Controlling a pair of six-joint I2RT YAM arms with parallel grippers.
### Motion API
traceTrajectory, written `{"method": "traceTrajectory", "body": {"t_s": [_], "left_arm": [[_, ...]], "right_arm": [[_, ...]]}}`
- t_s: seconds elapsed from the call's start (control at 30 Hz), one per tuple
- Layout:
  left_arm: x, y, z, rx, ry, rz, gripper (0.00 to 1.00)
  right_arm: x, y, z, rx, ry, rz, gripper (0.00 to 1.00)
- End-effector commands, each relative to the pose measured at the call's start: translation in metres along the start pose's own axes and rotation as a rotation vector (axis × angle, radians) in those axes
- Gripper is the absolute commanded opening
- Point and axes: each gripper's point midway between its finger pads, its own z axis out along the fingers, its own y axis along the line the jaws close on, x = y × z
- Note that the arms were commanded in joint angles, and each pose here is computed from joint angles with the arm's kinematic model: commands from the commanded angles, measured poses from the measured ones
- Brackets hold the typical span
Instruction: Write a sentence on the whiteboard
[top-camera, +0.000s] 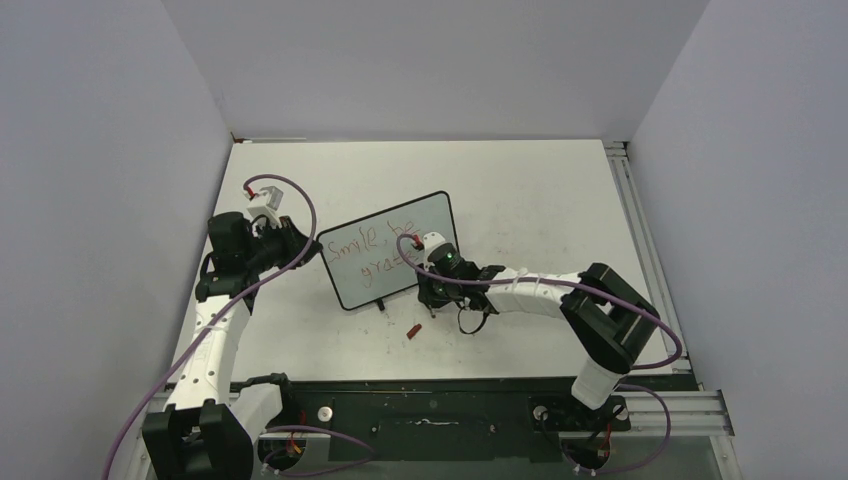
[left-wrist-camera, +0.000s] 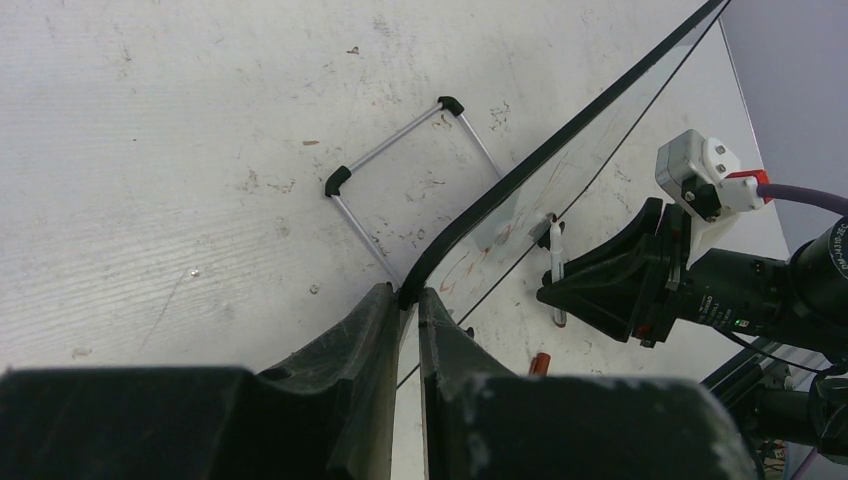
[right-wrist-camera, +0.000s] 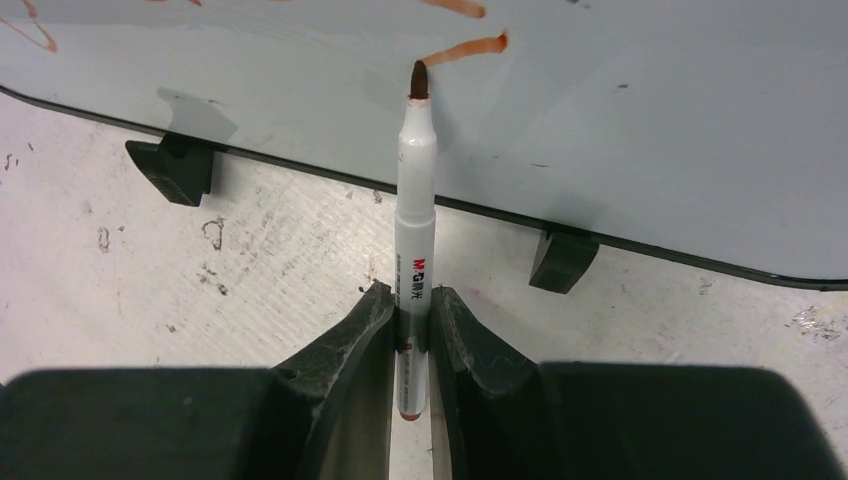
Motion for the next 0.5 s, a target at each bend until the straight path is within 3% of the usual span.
{"method": "traceTrajectory", "body": {"t_s": [0.0,0.1,0.3,0.47], "left_arm": [[0.000,-0.012,-0.002,0.045,0.003,0.017,0.10],[-0.002,-0.013,-0.004,0.041,-0.004,0.023,0.12],[-0.012,-0.013,-0.013,0.001,-0.056,0.074,0.58],[-0.029,-0.017,-0.029,-0.082,-0.138,0.178,0.70]], "right_arm": [[0.011,0.007,-0.008,0.003,0.032,-0.026,0.05],[0.004,0.019,-0.023,-0.011,0.013,-0.055,0.05],[-0.015,0.030,-0.071,0.002,-0.035,-0.052,0.05],[-0.030,0.014,-0.123,0.025,-0.058,0.001,0.05]]}}
